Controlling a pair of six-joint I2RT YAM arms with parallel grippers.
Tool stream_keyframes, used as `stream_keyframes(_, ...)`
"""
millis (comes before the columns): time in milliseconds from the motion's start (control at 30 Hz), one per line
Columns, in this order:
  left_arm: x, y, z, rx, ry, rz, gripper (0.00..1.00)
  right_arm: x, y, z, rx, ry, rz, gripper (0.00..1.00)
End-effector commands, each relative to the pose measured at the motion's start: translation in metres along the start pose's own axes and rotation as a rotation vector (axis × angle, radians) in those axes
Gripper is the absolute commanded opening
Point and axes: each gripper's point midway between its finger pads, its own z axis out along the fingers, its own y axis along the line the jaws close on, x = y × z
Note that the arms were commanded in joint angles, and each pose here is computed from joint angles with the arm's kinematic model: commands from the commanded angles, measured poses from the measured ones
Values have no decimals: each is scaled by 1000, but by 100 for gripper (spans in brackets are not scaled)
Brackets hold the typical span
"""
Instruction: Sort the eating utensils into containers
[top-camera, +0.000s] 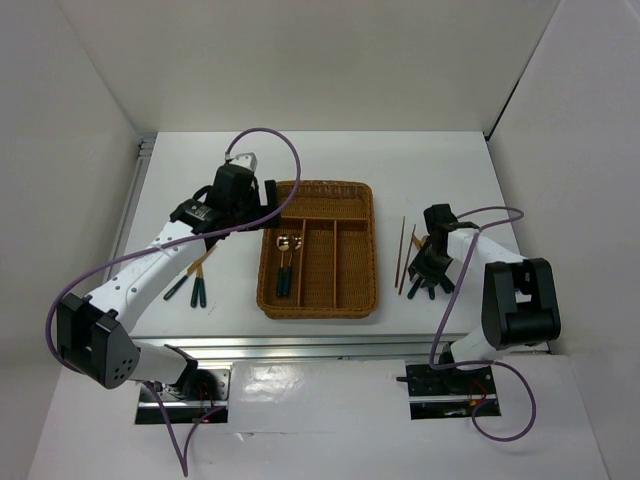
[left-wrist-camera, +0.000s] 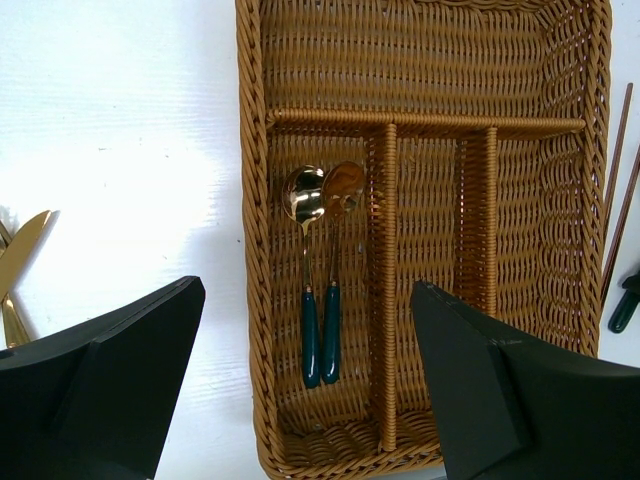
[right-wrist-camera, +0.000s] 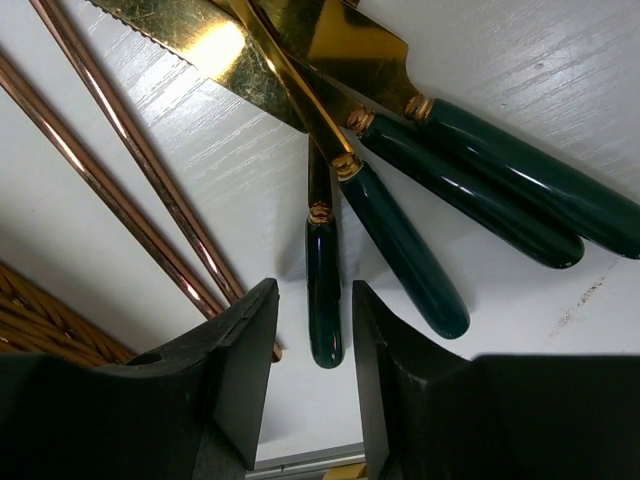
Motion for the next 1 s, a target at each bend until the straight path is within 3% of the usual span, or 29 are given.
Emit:
stream_keyframes(0,-4,4,3,-6,-16,-7,100,-4,-1,5,12,-18,14,43)
stream_keyframes(333,-3,4,6,-10,-8,-6,100,-5,-2,14,42,1,3,17)
stream_keyframes(467,-1,6,5,-15,0,-5,100,-12,3,2,36,-5,-7,11)
stream_keyframes(633,-4,4,4,-10,-8,-6,100,-43,37,-50,-127,-118,-77,11)
stream_keyframes(767,-3,2,4,-2,-4,-6,100,-56,66,-93,-303,-194,-150,18)
stream_keyframes(967,-4,4,4,-1,-2,-12,100,-58,85,-122,-422,-214,-213,18)
